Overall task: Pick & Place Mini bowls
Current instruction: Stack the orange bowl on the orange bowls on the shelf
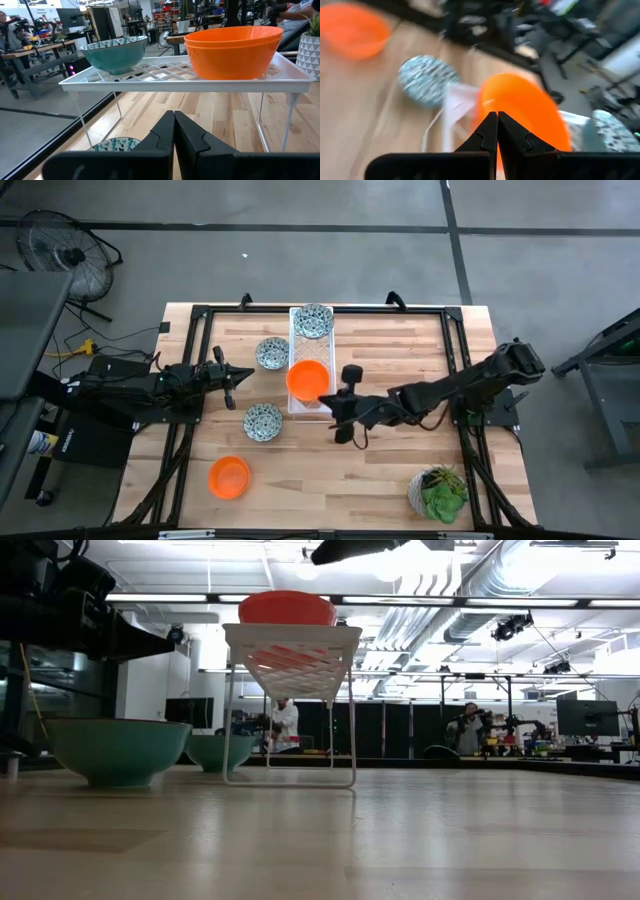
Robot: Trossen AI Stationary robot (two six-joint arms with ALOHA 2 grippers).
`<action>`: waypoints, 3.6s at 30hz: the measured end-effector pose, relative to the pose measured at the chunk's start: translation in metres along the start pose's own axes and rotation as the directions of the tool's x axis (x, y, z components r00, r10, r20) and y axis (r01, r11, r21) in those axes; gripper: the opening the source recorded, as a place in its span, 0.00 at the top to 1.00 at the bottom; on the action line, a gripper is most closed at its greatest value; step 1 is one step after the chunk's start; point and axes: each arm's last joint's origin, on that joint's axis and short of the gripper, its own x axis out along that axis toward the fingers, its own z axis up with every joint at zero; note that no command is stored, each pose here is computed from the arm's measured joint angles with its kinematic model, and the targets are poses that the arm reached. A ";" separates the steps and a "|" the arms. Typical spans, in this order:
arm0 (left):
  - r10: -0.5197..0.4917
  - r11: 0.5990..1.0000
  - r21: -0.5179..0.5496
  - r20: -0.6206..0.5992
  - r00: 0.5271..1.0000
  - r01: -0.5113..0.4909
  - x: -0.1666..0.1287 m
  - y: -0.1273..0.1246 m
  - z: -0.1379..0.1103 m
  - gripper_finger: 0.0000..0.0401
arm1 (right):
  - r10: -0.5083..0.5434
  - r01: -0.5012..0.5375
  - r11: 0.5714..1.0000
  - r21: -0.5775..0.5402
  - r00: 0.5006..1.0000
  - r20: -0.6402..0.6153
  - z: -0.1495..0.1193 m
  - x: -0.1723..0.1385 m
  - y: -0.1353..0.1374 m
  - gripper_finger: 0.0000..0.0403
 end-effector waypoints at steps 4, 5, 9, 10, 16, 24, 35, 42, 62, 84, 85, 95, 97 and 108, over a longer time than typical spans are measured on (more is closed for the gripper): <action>0.000 1.000 0.000 0.000 1.000 0.000 0.000 0.000 0.000 1.00 | 0.158 -0.164 0.984 -0.071 0.985 -0.073 0.000 -0.006 0.004 1.00; 0.000 1.000 0.000 -0.001 1.000 0.000 0.000 0.000 0.000 1.00 | 0.187 -0.194 0.978 -0.074 0.978 -0.090 -0.001 -0.006 0.005 1.00; 0.000 1.000 0.000 -0.001 1.000 0.000 0.000 0.000 0.000 1.00 | 0.212 -0.218 0.976 -0.014 0.960 -0.184 -0.008 -0.009 0.005 1.00; 0.000 1.000 0.000 0.000 1.000 0.000 0.000 0.000 0.000 1.00 | 0.209 -0.213 0.977 0.004 0.955 -0.212 -0.011 -0.009 0.005 1.00; 0.000 1.000 0.000 0.000 1.000 0.000 0.000 0.000 0.000 1.00 | 0.249 -0.242 0.968 0.060 0.915 -0.318 -0.031 -0.017 0.006 1.00; 0.000 1.000 0.000 0.000 1.000 0.000 0.000 0.000 0.000 1.00 | 0.202 -0.181 0.974 0.133 0.966 -0.160 -0.059 -0.037 -0.003 1.00; 0.000 1.000 0.000 0.000 1.000 0.000 0.000 0.000 0.000 1.00 | 0.163 -0.167 0.973 0.157 0.986 0.037 -0.069 -0.072 -0.016 1.00; 0.000 1.000 0.000 0.000 1.000 0.000 0.000 0.000 0.000 1.00 | 0.188 -0.196 0.967 0.165 0.980 0.058 -0.081 -0.083 -0.018 1.00; 0.025 1.000 0.000 -0.002 1.000 -0.025 0.000 0.001 0.000 1.00 | 0.229 -0.241 0.957 0.164 0.970 0.086 -0.080 -0.083 -0.017 1.00; -0.363 0.924 0.018 -0.265 0.893 0.381 -0.008 -0.003 0.049 1.00 | 0.237 -0.248 0.959 0.140 0.968 0.088 -0.080 -0.083 -0.016 1.00; -0.385 0.915 0.002 -0.295 0.875 0.403 -0.007 -0.003 0.051 1.00 | 0.237 -0.248 0.959 0.138 0.967 0.088 -0.080 -0.083 -0.016 1.00; -0.732 0.672 -0.326 -0.430 0.529 0.665 0.001 -0.018 0.063 1.00 | 0.237 -0.247 0.961 0.123 0.967 0.088 -0.080 -0.083 -0.016 1.00; -0.759 0.639 -0.405 -0.471 0.449 0.654 0.000 -0.020 0.061 1.00 | 0.237 -0.247 0.961 0.123 0.967 0.088 -0.080 -0.083 -0.016 1.00; -0.733 0.652 -0.582 -0.647 0.209 0.485 0.004 -0.025 0.052 1.00 | 0.238 -0.248 0.960 0.131 0.967 0.087 -0.080 -0.083 -0.016 1.00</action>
